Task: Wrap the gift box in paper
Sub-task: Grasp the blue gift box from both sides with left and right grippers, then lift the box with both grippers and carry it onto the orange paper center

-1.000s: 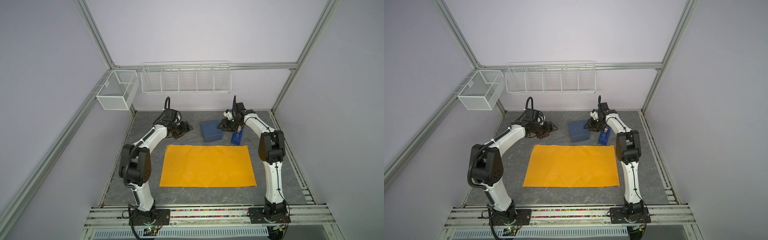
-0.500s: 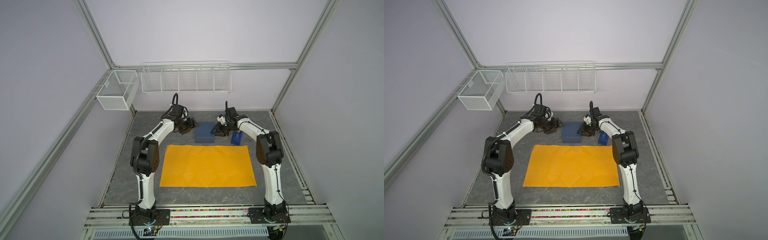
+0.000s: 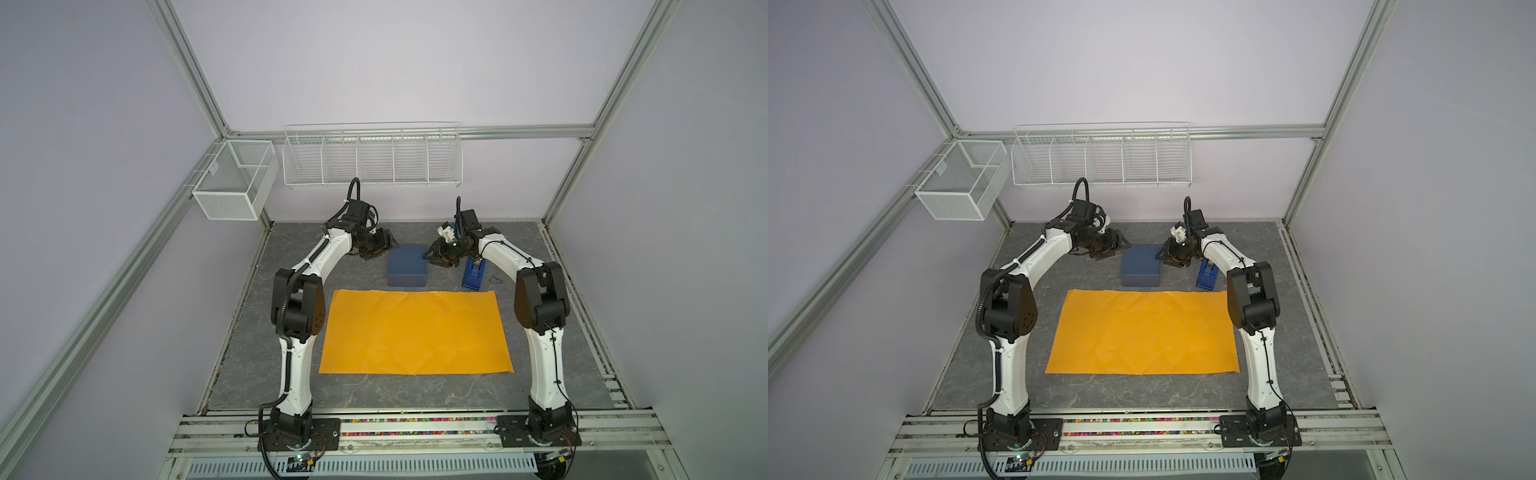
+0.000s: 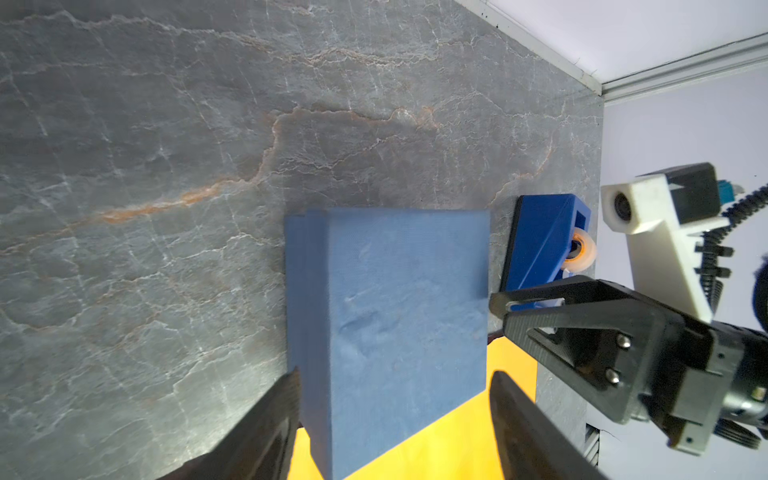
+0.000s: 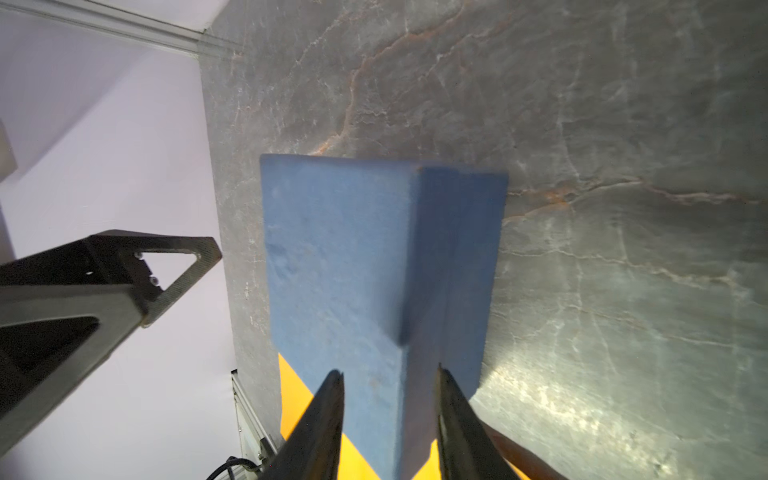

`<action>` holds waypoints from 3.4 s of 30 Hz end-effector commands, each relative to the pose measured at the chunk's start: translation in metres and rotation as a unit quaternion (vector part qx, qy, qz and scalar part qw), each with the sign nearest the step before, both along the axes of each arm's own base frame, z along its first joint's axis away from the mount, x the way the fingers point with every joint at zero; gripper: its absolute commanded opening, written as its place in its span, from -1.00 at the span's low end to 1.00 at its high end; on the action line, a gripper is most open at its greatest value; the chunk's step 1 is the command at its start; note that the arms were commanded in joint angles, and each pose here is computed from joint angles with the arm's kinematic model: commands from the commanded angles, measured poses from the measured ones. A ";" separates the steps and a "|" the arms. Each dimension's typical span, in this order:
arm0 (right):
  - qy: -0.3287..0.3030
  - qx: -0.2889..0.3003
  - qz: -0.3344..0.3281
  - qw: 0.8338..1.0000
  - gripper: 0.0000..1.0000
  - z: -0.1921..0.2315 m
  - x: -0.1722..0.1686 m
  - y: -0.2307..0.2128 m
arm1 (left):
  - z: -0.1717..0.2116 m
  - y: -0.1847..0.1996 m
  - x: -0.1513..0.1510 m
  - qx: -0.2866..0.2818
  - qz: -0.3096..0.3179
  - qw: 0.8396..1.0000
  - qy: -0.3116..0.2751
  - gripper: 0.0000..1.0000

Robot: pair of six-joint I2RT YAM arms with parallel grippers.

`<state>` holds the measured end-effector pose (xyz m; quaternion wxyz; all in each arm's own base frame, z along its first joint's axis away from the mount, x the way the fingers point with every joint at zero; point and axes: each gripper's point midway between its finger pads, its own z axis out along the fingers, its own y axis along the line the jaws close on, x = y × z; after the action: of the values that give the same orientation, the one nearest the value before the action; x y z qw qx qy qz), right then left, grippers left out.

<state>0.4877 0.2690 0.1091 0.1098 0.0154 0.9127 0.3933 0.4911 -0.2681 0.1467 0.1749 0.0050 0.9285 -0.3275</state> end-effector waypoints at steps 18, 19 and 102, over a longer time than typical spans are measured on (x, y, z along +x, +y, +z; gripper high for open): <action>-0.013 -0.009 0.018 1.000 -0.36 0.000 -0.003 0.006 | -0.038 0.008 -0.010 0.017 -0.027 0.999 0.041 0.37; -0.015 -0.009 0.017 1.000 -0.35 0.003 -0.003 0.006 | -0.039 0.008 -0.010 0.016 -0.026 0.999 0.041 0.37; 0.006 -0.013 -0.029 0.999 -0.61 -0.005 -0.010 -0.040 | -0.039 -0.025 -0.015 -0.155 -0.049 0.986 0.041 0.59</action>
<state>0.4856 0.2437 0.0827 0.1028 0.0358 0.9113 0.3970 0.4770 -0.2951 0.0973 0.1075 0.0154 0.8736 -0.4743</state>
